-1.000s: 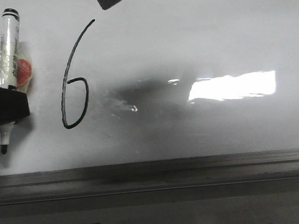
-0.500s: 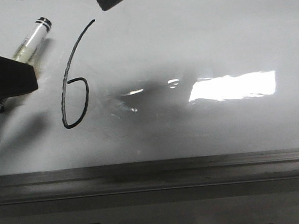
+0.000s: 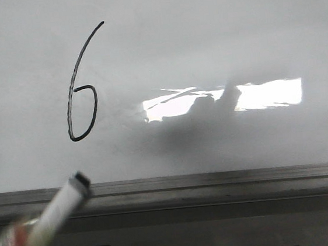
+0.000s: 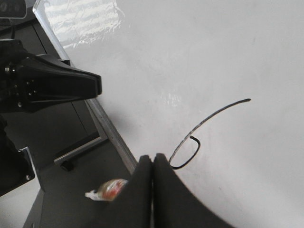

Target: Write number 6 on whiteboard

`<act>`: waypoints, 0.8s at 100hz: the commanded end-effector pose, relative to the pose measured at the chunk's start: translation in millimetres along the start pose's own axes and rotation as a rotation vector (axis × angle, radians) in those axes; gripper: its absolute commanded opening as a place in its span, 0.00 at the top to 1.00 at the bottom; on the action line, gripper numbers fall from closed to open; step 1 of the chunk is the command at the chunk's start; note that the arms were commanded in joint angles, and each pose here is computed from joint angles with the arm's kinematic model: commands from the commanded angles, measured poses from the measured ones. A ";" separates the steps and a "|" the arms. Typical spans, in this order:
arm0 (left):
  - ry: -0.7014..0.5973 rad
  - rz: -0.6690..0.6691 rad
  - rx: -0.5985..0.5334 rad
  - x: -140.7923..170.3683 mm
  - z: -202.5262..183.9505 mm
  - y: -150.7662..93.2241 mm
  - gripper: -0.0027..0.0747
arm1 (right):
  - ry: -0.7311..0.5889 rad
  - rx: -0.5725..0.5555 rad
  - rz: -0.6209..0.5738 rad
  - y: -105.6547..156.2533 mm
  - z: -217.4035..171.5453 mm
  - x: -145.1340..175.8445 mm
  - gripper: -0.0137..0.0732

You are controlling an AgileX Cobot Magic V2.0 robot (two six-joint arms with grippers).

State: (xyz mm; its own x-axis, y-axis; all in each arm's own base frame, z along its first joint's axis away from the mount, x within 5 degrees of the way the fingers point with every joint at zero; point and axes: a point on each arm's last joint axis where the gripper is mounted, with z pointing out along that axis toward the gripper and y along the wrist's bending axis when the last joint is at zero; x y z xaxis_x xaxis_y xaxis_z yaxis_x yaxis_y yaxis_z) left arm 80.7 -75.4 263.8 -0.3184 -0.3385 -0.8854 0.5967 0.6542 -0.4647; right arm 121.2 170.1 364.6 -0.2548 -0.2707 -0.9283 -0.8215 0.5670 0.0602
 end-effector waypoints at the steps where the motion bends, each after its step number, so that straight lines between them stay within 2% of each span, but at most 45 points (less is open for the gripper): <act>1: -0.096 0.023 0.038 -11.9 -5.4 -4.9 0.99 | -0.153 0.016 -0.016 -0.6 -18.4 -7.2 0.91; 26: -0.104 0.026 0.042 -11.2 -8.0 -4.5 0.99 | -0.203 0.020 -0.015 -0.6 -37.9 8.1 0.91; 52: -0.146 0.117 0.079 -15.0 -15.1 -8.4 0.99 | -0.298 0.057 -0.123 -1.5 -65.9 14.5 0.91; 67: -0.168 0.184 0.105 -16.6 -29.8 -10.6 0.99 | -0.402 0.064 -0.132 -1.4 -88.3 35.8 0.91; 80: -0.084 0.208 0.082 -7.9 -43.5 -6.5 0.99 | -0.463 0.070 -0.147 -1.4 -108.3 63.3 0.91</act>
State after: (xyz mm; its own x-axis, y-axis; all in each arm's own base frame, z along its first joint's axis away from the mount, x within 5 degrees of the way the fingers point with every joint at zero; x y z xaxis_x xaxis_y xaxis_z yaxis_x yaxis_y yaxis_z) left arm 53.4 -53.4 267.1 -0.1466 -0.2643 -0.9532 0.6951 0.6581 -0.2894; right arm 61.0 82.3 339.3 0.0210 -0.0923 -0.9955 -0.8045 0.5897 -0.0716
